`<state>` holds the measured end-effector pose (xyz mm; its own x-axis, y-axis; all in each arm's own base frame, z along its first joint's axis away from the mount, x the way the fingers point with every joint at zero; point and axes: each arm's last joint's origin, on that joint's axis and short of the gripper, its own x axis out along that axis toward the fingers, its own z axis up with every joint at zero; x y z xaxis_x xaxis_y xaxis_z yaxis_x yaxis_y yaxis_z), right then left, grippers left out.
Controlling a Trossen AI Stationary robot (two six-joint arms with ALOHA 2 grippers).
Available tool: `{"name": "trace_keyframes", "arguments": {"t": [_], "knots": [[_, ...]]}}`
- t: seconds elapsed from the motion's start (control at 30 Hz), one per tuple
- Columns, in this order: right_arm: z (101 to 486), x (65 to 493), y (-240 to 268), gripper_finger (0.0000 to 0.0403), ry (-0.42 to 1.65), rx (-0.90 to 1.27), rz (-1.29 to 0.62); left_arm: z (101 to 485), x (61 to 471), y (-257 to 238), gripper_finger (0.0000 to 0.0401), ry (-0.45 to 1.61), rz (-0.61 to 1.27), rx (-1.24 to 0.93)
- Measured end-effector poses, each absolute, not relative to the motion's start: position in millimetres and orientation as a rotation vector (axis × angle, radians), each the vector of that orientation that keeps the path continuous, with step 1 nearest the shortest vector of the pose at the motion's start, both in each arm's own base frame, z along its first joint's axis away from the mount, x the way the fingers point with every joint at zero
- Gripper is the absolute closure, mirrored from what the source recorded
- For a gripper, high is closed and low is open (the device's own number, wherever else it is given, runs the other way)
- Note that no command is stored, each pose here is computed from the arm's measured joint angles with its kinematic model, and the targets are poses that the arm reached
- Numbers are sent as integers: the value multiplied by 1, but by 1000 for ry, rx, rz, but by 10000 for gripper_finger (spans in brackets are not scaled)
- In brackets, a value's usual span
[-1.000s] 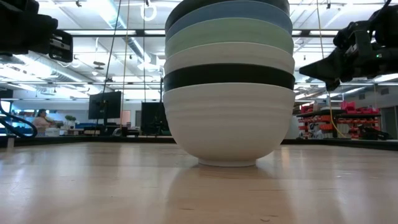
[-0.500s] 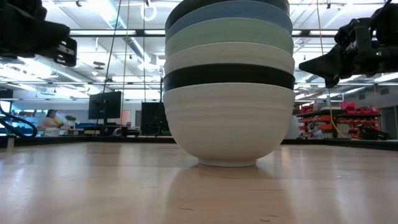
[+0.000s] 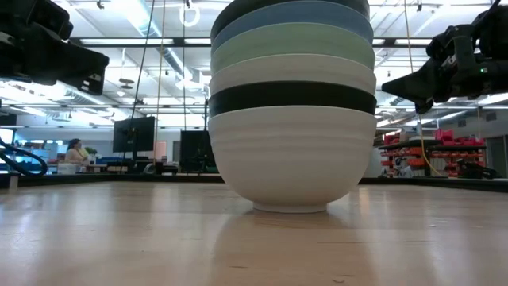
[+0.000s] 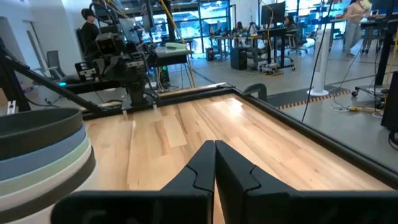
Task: Nest bowls inside each other
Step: Return to Home Position
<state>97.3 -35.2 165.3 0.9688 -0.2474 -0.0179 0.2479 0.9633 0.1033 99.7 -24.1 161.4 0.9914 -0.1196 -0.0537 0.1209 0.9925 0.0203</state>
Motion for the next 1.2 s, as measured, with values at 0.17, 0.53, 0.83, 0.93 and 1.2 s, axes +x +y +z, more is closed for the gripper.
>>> {"name": "trace_keyframes", "arguments": {"t": [0.17, 0.53, 0.83, 0.93, 1.2], "knots": [[164, 97, -35, 385, 15, 108, -250, 161, 100, -24, 371, 50, -120, 55], [161, 98, -35, 385, 43, 124, -260, 163, 100, -24, 365, 34, -120, 54], [161, 97, -36, 385, 43, 127, -282, 164, 100, -24, 363, 28, -119, 45], [161, 97, -36, 385, 43, 124, -282, 164, 100, -24, 368, 26, -119, 44], [161, 97, -36, 385, 44, 124, -282, 164, 100, -24, 367, 21, -119, 42]]}}
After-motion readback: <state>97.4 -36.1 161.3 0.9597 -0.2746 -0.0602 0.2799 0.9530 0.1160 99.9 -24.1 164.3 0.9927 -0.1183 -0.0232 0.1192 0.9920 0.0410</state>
